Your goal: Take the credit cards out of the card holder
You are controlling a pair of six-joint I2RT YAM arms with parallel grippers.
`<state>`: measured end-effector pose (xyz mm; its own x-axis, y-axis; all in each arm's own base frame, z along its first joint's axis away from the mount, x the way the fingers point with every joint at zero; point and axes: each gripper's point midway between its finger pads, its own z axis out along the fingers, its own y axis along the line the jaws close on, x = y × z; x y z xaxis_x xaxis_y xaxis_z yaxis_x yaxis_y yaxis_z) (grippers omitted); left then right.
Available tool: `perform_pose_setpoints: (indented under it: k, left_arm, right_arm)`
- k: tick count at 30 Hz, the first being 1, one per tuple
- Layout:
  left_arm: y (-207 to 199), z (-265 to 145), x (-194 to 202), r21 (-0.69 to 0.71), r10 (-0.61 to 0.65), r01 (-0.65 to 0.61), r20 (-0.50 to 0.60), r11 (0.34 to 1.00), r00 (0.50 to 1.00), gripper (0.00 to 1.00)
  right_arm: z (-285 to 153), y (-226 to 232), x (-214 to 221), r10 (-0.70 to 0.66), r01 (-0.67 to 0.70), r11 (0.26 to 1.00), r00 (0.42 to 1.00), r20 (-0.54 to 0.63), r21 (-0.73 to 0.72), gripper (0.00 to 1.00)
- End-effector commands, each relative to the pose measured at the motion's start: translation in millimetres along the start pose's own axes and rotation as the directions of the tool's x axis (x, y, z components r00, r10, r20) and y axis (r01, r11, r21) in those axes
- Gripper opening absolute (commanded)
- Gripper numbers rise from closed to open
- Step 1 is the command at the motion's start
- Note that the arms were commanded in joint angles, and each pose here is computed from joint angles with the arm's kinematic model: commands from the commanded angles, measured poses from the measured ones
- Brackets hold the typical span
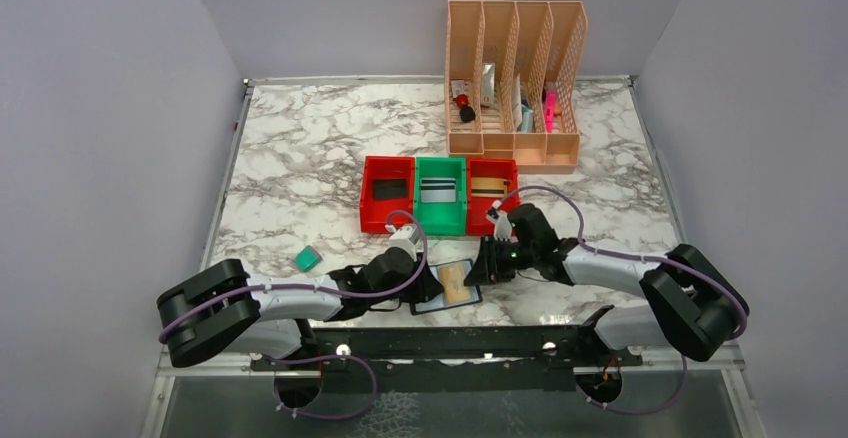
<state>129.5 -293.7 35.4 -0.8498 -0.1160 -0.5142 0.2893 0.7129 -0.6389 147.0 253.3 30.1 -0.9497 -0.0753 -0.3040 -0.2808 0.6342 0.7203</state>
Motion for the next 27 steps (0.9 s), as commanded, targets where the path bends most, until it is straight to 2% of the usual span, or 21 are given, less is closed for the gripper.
perform_pose_setpoints:
  k: [1, 5, 9, 18, 27]
  left_arm:
    - [-8, 0, -6, 0.023, 0.004, -0.004, 0.022, 1.0, 1.0, 0.29]
    - [-7, -4, -7, 0.024, -0.003, 0.002, 0.034, 1.0, 0.999, 0.28]
    - [-8, -5, -9, 0.031, -0.001, 0.0, 0.041, 1.0, 0.999, 0.28]
    - [-7, -4, -6, 0.029, 0.007, -0.007, 0.025, 1.0, 1.0, 0.28]
    - [-3, -2, -1, 0.015, 0.012, -0.012, 0.007, 1.0, 1.0, 0.27]
  right_arm:
    - [-10, -2, -17, -0.042, 0.036, 0.995, 0.997, 0.065, 0.096, 0.29]
    - [-19, 16, -27, -0.086, 0.081, 0.995, 0.992, 0.09, 0.054, 0.3]
    - [-17, 25, -25, -0.086, 0.086, 0.996, 0.994, 0.066, 0.006, 0.3]
    - [-1, 21, -13, -0.076, 0.076, 0.997, 0.997, -0.003, -0.023, 0.31]
    - [6, 13, -10, -0.062, 0.062, 0.998, 0.998, -0.022, -0.004, 0.31]
